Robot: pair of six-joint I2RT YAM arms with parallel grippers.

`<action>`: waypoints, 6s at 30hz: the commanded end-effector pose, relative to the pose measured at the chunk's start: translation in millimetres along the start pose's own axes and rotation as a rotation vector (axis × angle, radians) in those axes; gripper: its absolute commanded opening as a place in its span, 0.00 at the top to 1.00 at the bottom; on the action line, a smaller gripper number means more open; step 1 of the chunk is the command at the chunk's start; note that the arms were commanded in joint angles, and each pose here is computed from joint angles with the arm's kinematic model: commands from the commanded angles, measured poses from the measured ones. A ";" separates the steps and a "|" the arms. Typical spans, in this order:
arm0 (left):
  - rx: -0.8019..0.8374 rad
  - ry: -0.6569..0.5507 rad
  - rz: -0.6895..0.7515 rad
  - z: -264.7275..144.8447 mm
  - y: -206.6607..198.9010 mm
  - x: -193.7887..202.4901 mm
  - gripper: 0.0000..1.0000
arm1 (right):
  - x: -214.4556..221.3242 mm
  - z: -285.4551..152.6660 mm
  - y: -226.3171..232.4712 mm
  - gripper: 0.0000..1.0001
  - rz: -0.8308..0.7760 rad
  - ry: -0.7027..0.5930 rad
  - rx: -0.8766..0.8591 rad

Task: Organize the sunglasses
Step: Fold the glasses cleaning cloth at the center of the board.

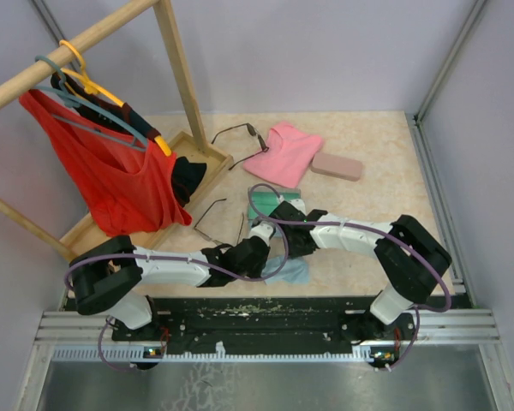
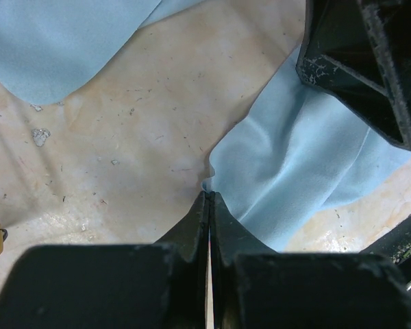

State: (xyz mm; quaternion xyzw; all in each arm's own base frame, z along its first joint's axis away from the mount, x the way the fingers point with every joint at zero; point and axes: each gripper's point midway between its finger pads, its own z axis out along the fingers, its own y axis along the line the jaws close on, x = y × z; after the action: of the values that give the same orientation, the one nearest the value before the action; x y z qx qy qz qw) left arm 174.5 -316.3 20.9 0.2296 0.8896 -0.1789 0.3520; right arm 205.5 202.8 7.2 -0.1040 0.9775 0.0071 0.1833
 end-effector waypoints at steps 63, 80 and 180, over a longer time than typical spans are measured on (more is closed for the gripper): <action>0.236 -0.052 0.061 -81.2 -36.7 -97.3 0.99 | 13.2 -132.3 15.4 1.00 0.220 -0.185 -0.434; 0.181 -0.072 0.084 -18.7 -21.2 -82.9 0.99 | -23.9 -64.2 -2.4 1.00 0.262 -0.337 -0.206; 0.443 -0.049 0.216 -12.5 -36.0 -7.3 0.99 | 2.7 -31.3 -9.5 0.67 0.062 -0.125 -0.237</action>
State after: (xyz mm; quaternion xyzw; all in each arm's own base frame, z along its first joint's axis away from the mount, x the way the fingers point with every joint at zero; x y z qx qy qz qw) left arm 153.0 -337.2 32.2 0.3916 0.7997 -0.3258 0.3177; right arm 181.8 178.9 22.3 -0.0902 0.9669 0.1128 0.2102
